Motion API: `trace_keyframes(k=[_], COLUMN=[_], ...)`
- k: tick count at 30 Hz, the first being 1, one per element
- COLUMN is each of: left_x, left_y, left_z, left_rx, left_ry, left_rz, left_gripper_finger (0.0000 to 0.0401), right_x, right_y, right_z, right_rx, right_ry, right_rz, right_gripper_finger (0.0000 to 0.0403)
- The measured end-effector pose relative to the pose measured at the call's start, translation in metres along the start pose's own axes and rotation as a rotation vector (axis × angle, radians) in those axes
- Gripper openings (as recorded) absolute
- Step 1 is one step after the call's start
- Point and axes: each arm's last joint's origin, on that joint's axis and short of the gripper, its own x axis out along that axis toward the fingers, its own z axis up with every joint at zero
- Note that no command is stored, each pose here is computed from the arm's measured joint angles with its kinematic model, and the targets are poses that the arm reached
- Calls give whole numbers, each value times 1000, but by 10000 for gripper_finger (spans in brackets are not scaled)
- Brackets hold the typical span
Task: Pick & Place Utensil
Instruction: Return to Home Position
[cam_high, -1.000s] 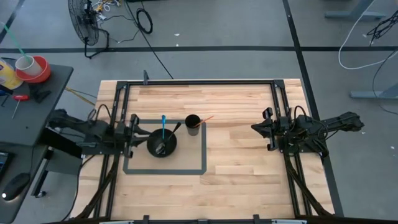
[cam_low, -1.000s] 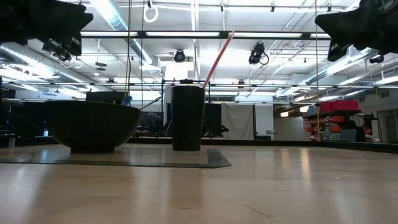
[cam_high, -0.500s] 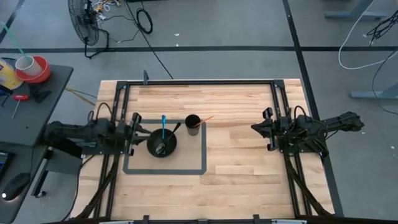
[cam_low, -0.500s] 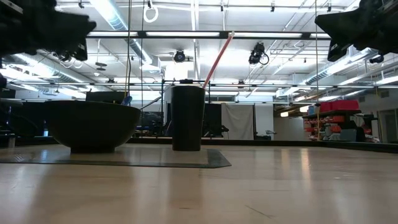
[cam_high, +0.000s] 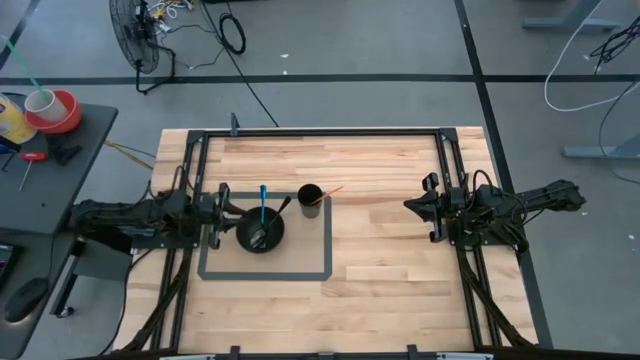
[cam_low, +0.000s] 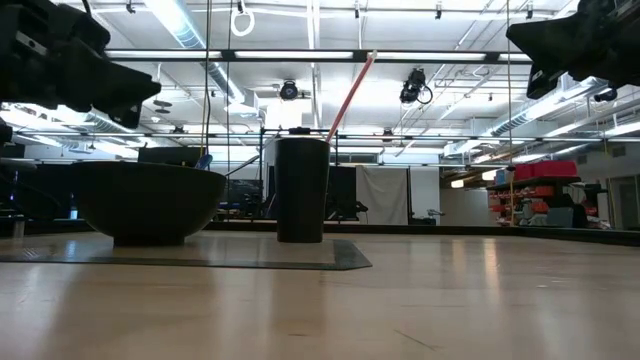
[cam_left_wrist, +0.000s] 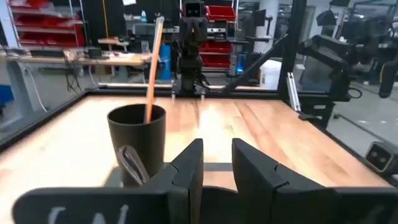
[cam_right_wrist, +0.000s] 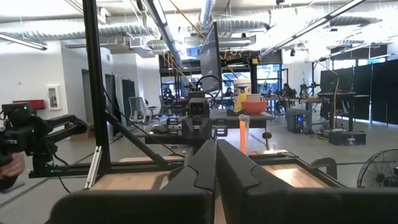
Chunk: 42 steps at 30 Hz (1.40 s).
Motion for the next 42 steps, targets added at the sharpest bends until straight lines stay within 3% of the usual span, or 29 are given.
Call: trace_keyframes(k=[10, 42], left_x=[1, 1], left_y=[-1, -1], left_z=[0, 1], left_rx=[-233, -234], left_ry=[-1, -6], left_rz=[-7, -6], left_gripper_finger=[90, 90], right_x=[0, 0], right_y=[0, 0], right_z=[0, 0], right_rx=[0, 0], right_ry=[-1, -1], right_rz=[0, 0], right_gripper_finger=[17, 17])
